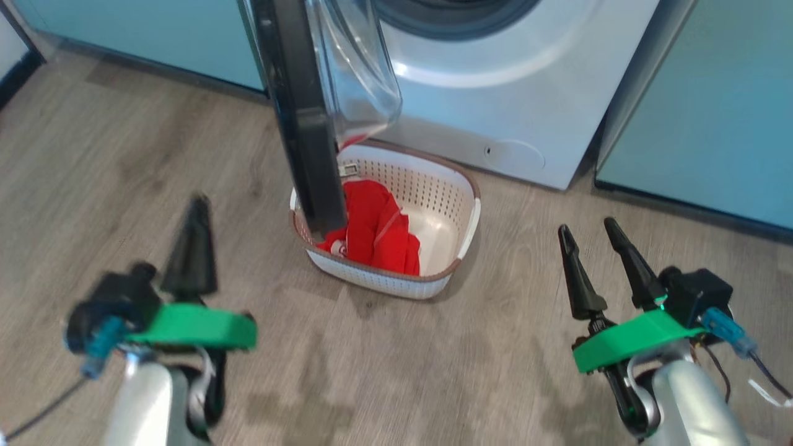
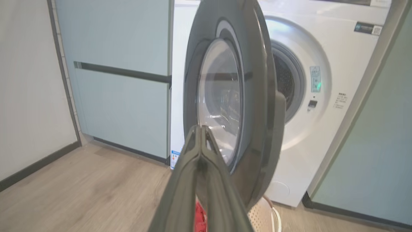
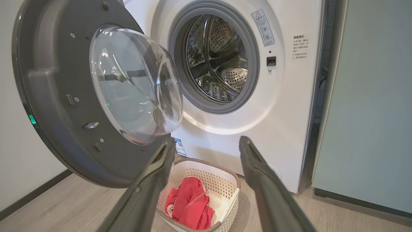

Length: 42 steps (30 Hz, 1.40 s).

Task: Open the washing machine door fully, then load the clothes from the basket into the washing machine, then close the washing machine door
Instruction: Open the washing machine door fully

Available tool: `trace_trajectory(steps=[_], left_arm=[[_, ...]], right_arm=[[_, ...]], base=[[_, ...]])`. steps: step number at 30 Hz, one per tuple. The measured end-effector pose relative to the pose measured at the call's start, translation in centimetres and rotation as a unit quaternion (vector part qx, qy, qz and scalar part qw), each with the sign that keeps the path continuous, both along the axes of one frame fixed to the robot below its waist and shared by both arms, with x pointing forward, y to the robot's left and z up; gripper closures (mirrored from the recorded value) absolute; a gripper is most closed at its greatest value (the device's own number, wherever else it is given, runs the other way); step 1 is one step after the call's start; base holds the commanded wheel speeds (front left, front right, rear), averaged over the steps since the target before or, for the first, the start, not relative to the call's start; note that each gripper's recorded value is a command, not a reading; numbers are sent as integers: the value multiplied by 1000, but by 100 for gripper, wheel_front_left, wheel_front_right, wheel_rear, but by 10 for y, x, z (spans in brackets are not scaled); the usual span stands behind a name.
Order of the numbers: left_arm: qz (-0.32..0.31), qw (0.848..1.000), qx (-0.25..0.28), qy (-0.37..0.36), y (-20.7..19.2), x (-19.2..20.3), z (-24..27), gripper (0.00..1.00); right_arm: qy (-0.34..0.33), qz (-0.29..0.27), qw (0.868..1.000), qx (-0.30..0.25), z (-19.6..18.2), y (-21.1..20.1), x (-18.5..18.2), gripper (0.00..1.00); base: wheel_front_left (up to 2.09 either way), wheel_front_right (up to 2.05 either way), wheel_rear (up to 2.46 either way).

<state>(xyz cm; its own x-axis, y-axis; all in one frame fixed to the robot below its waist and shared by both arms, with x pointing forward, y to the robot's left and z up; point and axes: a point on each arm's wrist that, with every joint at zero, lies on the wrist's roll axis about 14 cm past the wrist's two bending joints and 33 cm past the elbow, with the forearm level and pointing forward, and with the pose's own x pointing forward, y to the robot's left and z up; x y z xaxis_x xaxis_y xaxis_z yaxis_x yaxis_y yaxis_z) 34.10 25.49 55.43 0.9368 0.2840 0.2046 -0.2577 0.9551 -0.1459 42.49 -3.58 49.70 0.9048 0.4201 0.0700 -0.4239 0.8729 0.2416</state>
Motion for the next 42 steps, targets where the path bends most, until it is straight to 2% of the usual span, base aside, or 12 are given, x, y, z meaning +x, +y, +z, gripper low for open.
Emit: trace_trajectory(steps=[4, 8, 13, 16, 20, 25, 32, 42], left_arm=[[19, 998, 18, -54, 12, 18, 39, 100], [4, 994, 31, -106, 5, 41, 74, 100], [-28, 986, 40, -157, -14, 66, 108, 100], [-69, 983, 41, -163, -39, 80, 111, 100], [-129, 983, 30, -131, -74, 98, 88, 100], [-181, 982, 13, -46, -107, 114, 30, 100], [-181, 983, 4, 15, -106, 118, -12, 100], [-163, 986, -11, 44, -91, 111, -29, 100]], right_arm=[[4, 0, 1000, -4, -5, 0, 8, 0], [10, -4, 1000, -9, -12, -3, 14, 0], [15, -11, 1000, -12, -18, -9, 19, 0], [21, -16, 1000, -17, -22, -13, 20, 0], [25, -24, 999, -17, -25, -19, 24, 0], [34, -32, 999, -20, -33, -26, 24, 0], [37, -35, 999, -19, -36, -27, 30, 0], [38, -20, 999, -19, -37, -16, 31, 0]], base=[[0, 0, 0], [0, 0, 0], [0, 0, 0], [0, 0, 0], [0, 0, 0], [0, 0, 0], [0, 0, 0], [0, 0, 0]])
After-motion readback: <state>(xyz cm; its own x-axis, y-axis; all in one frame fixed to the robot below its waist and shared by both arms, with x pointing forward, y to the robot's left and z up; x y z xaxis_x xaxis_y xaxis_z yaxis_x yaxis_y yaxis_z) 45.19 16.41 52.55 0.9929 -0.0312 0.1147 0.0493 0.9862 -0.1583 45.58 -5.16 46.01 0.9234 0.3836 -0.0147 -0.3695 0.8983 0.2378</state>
